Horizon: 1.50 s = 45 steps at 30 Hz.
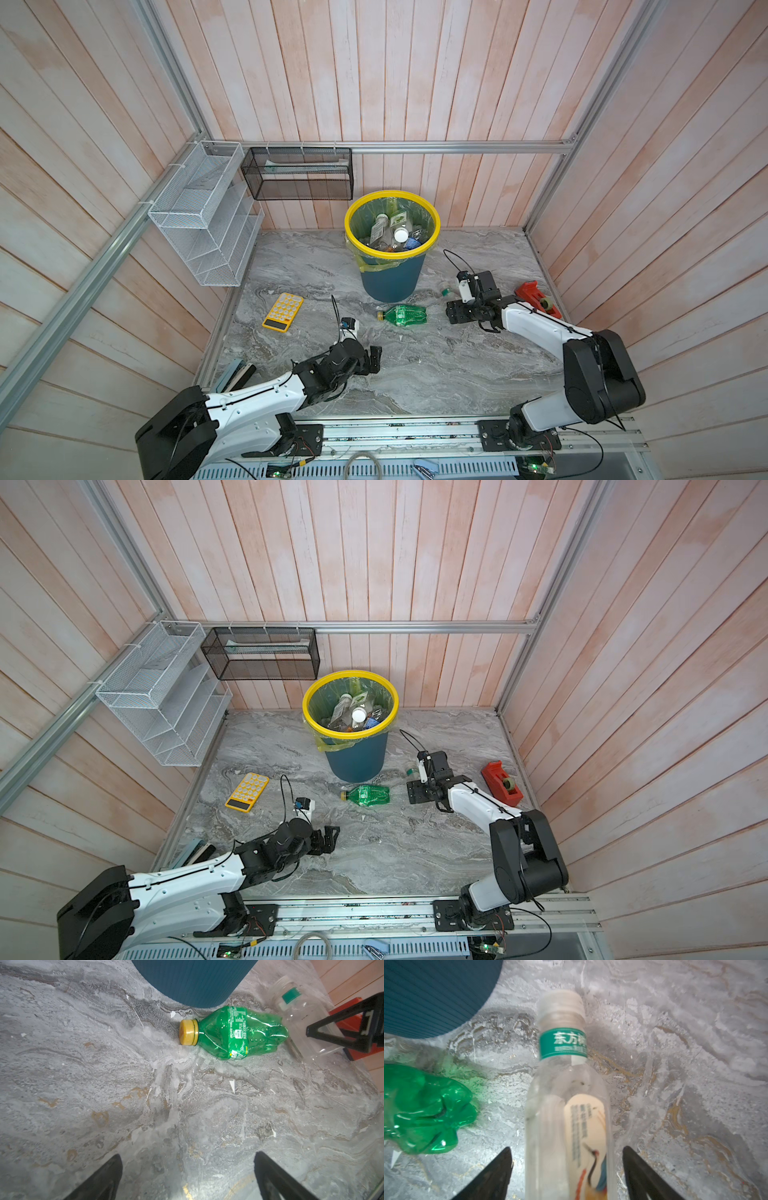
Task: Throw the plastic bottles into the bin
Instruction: 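Lift the small clear bottle over the bin and release it with the right gripper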
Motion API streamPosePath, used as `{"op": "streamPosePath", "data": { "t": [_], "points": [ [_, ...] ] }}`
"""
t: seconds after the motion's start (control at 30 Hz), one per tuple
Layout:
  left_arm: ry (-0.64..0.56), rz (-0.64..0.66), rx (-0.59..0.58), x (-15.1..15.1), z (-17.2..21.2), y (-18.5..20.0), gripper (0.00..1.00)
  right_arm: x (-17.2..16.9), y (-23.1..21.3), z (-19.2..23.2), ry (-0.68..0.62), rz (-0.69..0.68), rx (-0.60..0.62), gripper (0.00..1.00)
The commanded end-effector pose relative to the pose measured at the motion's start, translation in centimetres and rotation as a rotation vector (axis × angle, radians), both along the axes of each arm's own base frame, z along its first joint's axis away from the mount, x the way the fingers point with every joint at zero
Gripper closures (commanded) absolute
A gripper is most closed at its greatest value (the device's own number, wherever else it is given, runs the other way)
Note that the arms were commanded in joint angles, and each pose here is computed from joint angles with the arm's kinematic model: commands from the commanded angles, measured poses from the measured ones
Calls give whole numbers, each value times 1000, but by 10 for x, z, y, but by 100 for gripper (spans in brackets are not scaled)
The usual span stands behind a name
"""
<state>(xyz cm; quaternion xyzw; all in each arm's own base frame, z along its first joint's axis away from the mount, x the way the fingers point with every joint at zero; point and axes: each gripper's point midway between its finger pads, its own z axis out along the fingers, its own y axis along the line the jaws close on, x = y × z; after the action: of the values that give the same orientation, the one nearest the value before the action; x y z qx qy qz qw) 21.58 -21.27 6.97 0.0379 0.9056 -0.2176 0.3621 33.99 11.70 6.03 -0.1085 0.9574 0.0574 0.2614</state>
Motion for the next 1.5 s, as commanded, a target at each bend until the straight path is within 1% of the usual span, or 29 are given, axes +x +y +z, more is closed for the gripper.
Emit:
{"op": "streamPosePath", "data": {
  "t": [0.0,0.13,0.27,0.4,0.6,0.7,0.77,0.87,0.97,1.07,1.13,1.2,1.3,1.47],
  "points": [
    [-5,-8,-17,2,4,-4,0,6,-4,2,13,-27,-40,12],
    [-8,-5,-18,1,5,-3,0,16,-5,-3,32,-13,-85,10],
    [-4,-5,-15,1,3,-2,0,19,-2,-13,57,21,-142,12],
    [0,-5,-14,0,2,-2,0,17,-1,-24,87,42,-159,19],
    [-3,-2,-11,0,1,-1,0,8,-1,-29,107,70,-167,35],
    [-3,0,-11,1,1,-1,0,10,-7,-23,84,45,-191,46],
    [0,-1,-10,0,0,-1,0,14,-6,-11,40,28,-166,47],
    [-1,7,-10,0,1,1,0,18,-2,21,-75,-6,-78,49],
    [-21,21,-23,1,5,5,0,18,-4,67,-222,-52,54,51],
    [-58,46,-38,2,11,12,0,13,-11,139,-428,-93,225,51],
    [-80,56,-40,2,16,16,0,7,-17,191,-570,-116,332,48],
    [-89,54,-34,2,18,18,0,3,-18,235,-660,-122,412,47],
    [-85,51,-16,2,18,19,0,7,-1,288,-707,-69,534,47],
    [-65,22,-18,2,17,9,0,31,52,354,-683,78,769,50]
  ]
}}
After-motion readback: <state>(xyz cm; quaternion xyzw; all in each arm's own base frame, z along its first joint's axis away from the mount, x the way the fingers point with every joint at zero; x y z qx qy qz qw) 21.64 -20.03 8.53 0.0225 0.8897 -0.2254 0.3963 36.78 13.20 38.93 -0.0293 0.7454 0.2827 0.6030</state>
